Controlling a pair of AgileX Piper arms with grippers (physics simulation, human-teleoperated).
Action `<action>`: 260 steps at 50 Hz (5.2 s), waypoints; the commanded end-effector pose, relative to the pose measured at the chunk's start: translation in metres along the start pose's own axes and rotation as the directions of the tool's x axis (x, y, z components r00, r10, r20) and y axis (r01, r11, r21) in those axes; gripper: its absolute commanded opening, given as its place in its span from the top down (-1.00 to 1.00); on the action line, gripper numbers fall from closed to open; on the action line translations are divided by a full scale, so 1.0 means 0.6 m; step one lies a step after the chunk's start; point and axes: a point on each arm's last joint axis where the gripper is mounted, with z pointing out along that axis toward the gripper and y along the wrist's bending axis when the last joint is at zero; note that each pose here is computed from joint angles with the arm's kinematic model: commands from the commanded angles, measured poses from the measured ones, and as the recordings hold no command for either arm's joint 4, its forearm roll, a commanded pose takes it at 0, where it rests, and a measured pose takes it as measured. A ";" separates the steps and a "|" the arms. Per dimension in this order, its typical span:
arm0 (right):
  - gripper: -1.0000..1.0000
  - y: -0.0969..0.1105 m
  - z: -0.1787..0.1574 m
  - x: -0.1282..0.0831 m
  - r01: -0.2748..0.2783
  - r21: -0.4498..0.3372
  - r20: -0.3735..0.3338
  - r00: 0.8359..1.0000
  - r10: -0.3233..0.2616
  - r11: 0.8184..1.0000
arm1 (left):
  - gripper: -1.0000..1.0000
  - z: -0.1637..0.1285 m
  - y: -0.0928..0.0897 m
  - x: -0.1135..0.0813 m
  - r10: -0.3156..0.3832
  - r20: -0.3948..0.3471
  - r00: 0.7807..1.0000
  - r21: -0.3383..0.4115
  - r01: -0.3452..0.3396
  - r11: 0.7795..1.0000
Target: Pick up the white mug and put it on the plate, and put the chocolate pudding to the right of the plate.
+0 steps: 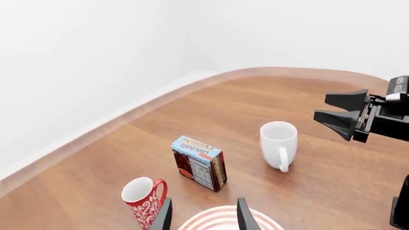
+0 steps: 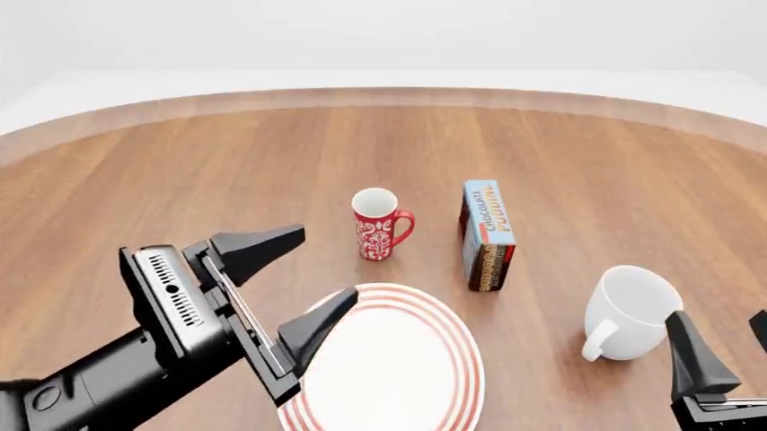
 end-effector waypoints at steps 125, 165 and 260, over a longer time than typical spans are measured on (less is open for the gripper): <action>-1.00 0.000 0.001 0.000 -0.017 -0.001 -0.002 1.000 0.017 1.000 | -1.00 0.225 -0.155 0.079 -0.024 -0.124 0.992 0.260 0.056 0.964; -1.00 0.000 0.000 0.001 -0.018 -0.003 -0.001 1.000 0.018 1.000 | -1.00 0.281 -0.186 0.093 -0.010 -0.154 0.988 0.285 0.054 0.957; -1.00 0.001 0.011 -0.002 -0.033 -0.008 0.002 0.999 0.033 0.999 | -1.00 0.379 -0.244 0.133 0.033 -0.221 0.975 0.326 0.042 0.944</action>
